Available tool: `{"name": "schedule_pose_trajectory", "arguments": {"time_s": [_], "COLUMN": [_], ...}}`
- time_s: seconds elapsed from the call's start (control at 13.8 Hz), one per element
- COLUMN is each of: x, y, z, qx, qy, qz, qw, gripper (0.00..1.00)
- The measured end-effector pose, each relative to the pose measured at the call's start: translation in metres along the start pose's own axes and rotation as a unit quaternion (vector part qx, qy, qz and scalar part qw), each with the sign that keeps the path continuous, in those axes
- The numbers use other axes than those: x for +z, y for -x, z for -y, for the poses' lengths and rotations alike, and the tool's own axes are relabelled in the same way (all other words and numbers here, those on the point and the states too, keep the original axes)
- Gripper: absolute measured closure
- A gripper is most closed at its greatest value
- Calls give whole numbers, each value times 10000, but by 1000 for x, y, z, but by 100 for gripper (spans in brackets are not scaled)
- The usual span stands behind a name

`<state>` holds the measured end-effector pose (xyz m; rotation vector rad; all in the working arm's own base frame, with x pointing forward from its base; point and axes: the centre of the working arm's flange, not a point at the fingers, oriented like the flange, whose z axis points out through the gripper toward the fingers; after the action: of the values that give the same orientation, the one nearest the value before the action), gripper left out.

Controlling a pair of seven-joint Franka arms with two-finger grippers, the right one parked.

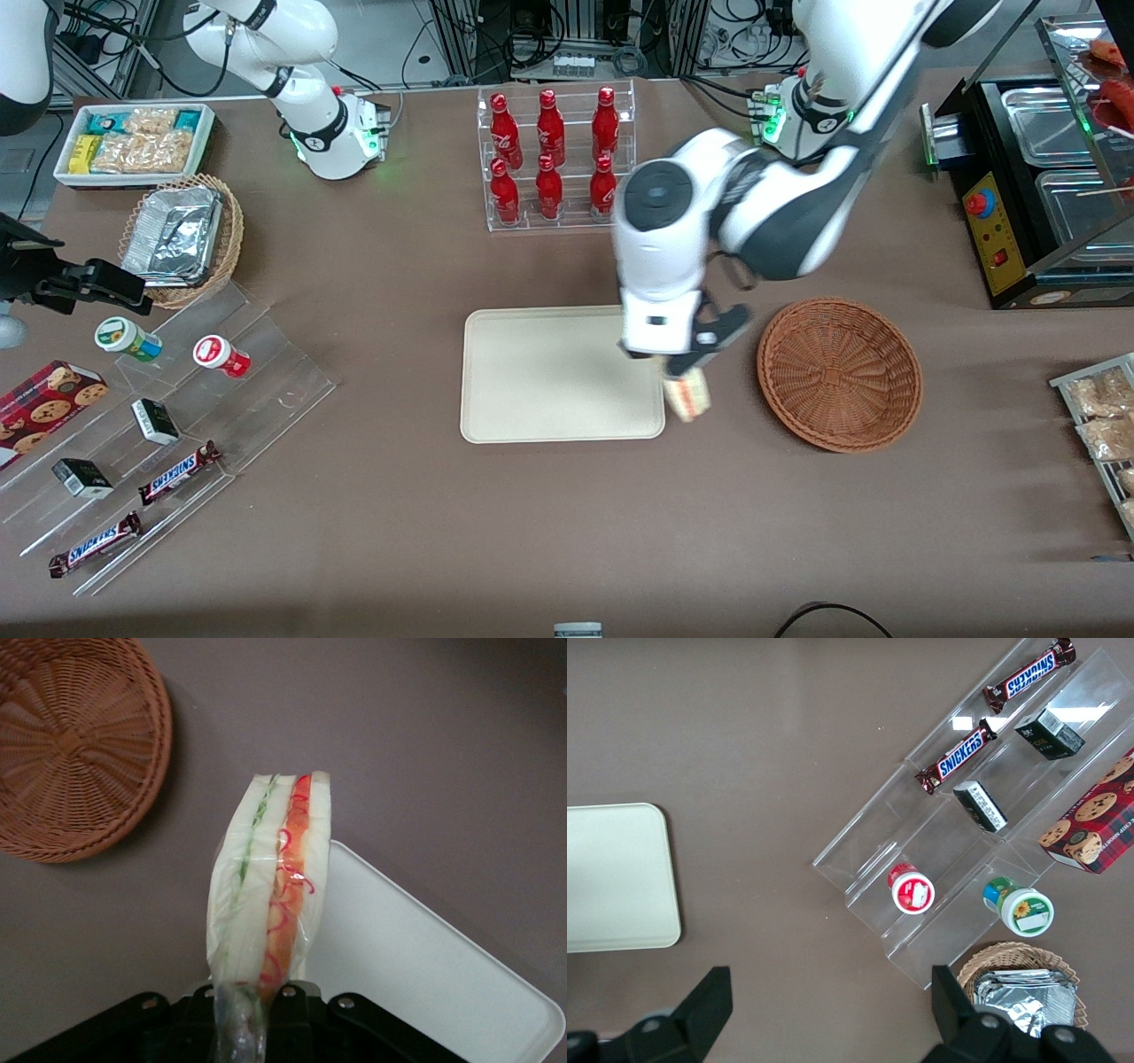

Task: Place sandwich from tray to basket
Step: 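Carry the held sandwich over the wicker basket with the left gripper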

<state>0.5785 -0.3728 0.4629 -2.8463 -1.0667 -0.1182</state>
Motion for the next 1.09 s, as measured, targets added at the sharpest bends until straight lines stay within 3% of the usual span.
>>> {"name": "schedule_pose_trajectory", "arguments": {"time_s": [0.15,0.44,0.58,0.8,1.09], "x": [0,37,57,105,179], "y": [-48,-124,-151,-172,-150], "z": [28,94,124,163,211], "qx": [-469,-1087,-1221,-1441,-1479], "qy": [-104,-593,-703,-465,-198], "qz": [155,217,239,149,125], "qw": [9987,9921,9897,9884,9887], "gripper": [85,85,85,85,85]}}
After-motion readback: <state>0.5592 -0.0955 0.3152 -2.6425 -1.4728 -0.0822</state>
